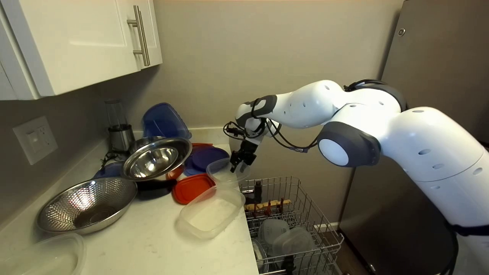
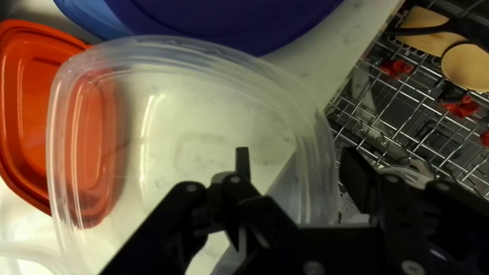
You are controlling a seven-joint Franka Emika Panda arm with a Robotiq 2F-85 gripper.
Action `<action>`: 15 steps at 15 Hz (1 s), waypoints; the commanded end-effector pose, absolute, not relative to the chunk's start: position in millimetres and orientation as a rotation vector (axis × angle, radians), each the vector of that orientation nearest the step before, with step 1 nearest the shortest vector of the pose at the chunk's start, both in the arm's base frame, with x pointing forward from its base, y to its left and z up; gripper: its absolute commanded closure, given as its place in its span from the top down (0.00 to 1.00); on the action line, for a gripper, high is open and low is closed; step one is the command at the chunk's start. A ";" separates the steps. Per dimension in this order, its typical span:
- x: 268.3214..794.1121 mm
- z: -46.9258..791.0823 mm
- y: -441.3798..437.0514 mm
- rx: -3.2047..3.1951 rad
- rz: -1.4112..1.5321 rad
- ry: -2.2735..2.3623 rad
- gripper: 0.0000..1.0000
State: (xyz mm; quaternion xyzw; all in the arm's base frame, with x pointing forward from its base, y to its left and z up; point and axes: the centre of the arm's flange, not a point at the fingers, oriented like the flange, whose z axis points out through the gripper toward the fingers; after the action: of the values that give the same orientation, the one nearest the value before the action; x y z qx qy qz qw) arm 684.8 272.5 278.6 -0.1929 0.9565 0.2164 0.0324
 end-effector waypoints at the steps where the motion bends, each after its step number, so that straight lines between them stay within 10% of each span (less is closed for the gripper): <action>1: 682.0 293.0 271.9 -0.535 0.674 2.919 0.94; 15: 662.2 398.3 289.3 -0.640 0.475 2.799 1.00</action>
State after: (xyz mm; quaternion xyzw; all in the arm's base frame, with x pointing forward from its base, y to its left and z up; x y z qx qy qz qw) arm 680.4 287.8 365.7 -0.2155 0.9546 0.1805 0.0988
